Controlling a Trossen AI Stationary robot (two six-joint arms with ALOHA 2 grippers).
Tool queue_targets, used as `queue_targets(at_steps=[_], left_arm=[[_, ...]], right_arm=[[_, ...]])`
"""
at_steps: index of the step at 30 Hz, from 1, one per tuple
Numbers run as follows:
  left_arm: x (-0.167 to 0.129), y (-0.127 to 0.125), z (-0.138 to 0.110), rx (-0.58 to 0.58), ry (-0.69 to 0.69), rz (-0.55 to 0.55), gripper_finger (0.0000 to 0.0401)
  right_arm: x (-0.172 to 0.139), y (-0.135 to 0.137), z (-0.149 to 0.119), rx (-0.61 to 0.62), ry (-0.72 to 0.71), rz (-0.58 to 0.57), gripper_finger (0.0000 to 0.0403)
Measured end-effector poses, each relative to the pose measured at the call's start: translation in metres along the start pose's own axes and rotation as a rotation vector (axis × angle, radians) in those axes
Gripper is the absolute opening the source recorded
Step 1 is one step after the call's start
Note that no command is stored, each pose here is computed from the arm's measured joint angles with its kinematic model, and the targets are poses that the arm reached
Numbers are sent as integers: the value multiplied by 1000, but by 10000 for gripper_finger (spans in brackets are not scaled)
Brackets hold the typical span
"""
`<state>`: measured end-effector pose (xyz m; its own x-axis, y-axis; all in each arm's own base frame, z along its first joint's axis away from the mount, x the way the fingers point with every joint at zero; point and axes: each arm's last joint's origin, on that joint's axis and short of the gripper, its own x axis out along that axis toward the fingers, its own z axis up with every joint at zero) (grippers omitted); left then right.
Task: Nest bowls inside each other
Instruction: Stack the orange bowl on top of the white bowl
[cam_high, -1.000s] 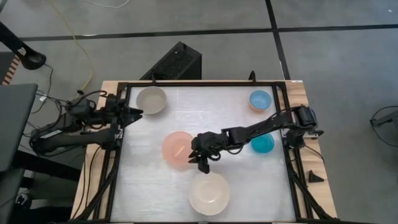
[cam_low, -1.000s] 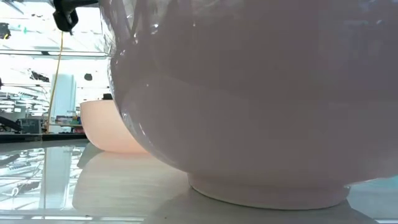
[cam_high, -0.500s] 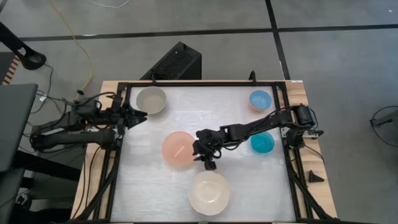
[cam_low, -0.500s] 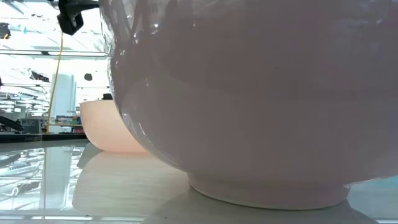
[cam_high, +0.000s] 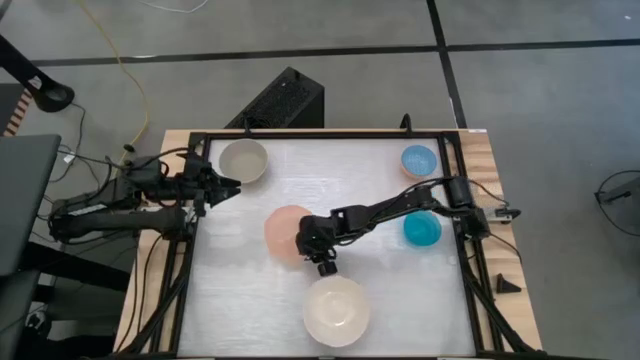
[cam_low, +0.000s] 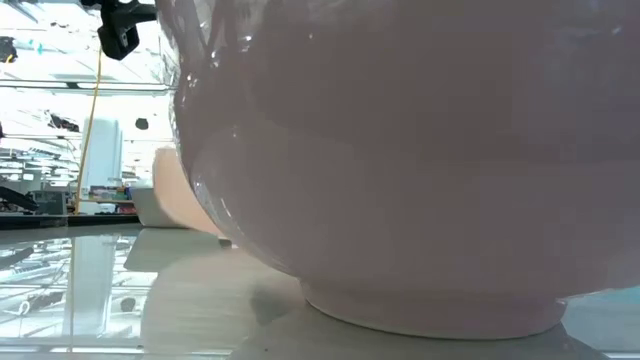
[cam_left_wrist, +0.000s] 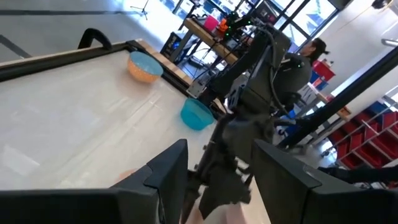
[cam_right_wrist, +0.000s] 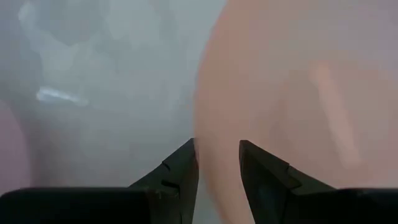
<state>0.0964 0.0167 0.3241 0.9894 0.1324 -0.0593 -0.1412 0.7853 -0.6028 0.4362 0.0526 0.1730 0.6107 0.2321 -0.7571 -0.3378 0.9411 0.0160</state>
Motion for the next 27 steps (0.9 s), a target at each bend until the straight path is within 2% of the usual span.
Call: queue_targets(at_steps=[6, 12, 18, 24, 27], left_arm=[[0, -2, 3, 1, -34, -14, 164], [0, -2, 3, 0, -34, -15, 164], [0, -2, 3, 2, -33, -15, 164], [0, -2, 2, 7, -22, -27, 164], [0, -2, 2, 8, -13, -36, 164]], right_arm=[[8, -7, 24, -20, 27, -38, 113], [6, -13, 31, 3, 92, -56, 28], [-18, -24, 36, 111, 69, -71, 29], [-65, -32, 50, 203, -21, -83, 29], [-89, -27, 50, 234, -49, -86, 29]])
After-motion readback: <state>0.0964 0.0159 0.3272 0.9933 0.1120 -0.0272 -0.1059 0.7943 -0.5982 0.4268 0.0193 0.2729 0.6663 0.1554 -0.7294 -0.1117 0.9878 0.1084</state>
